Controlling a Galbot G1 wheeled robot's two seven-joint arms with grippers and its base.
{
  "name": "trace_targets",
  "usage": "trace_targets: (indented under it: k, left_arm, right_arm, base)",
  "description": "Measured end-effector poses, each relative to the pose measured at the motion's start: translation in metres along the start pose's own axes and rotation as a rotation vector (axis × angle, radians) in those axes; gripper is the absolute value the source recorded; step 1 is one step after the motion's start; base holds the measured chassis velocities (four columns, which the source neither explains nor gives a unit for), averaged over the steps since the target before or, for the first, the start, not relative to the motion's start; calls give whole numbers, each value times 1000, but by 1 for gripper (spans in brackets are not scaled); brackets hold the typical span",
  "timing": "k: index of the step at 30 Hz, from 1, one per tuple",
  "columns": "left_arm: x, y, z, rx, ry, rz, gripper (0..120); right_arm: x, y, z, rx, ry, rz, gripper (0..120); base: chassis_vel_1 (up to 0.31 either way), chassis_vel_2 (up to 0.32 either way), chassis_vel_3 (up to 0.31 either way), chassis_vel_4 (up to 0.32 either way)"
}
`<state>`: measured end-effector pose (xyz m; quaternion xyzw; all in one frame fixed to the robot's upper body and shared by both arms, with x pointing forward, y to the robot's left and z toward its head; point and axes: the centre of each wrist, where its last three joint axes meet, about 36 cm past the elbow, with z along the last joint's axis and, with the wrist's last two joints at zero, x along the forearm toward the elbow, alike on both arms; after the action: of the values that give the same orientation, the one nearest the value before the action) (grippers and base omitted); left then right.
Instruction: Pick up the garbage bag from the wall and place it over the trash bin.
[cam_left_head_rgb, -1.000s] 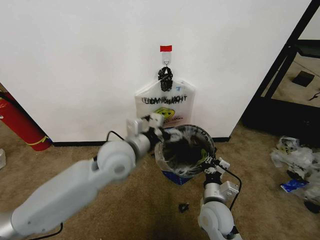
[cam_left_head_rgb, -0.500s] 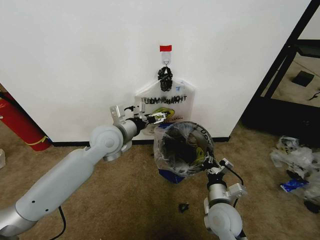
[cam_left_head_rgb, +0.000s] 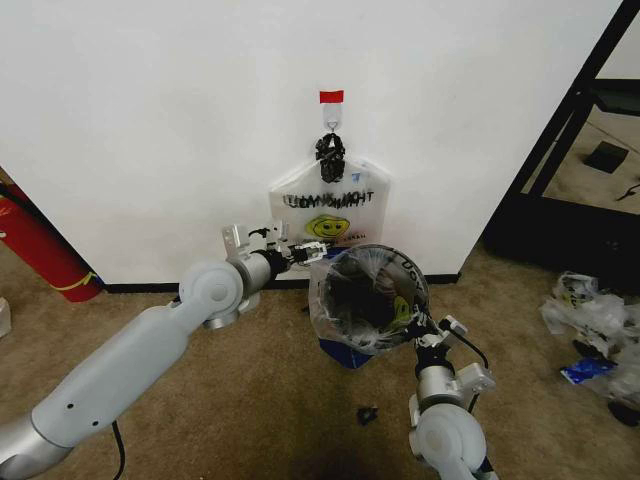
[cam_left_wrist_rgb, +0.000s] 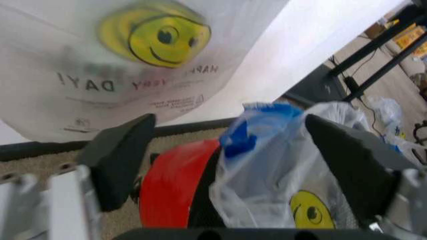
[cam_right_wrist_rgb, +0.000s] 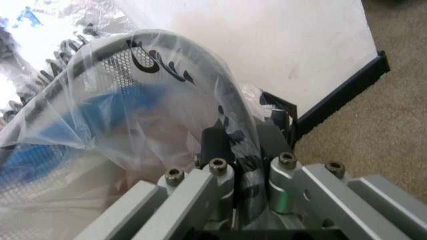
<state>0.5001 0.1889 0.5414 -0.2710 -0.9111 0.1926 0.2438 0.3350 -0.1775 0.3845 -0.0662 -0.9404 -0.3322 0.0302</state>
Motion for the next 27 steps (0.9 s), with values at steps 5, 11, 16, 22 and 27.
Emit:
trace_targets:
  k: [5, 11, 16, 22, 27]
  left_arm:
    - [-8, 2, 8, -14, 13, -8, 63]
    - [-10, 4, 6, -14, -5, -17, 41]
    - [-11, 4, 7, -17, -8, -17, 23]
    - [-11, 2, 13, -28, 2, -10, 5]
    - [-15, 1, 14, -37, -7, -14, 0]
  right_arm:
    - [0, 6, -1, -10, -3, 1, 1]
    - [1, 7, -2, -13, -4, -3, 1]
    - [1, 7, -1, -13, -2, 0, 1]
    - [0, 8, -1, -13, -1, 4, 1]
    - [0, 10, -1, -15, 4, 12, 1]
  base:
    - [0, 0, 0, 0]
    - [0, 0, 0, 0]
    - [0, 0, 0, 0]
    - [0, 0, 0, 0]
    - [0, 0, 0, 0]
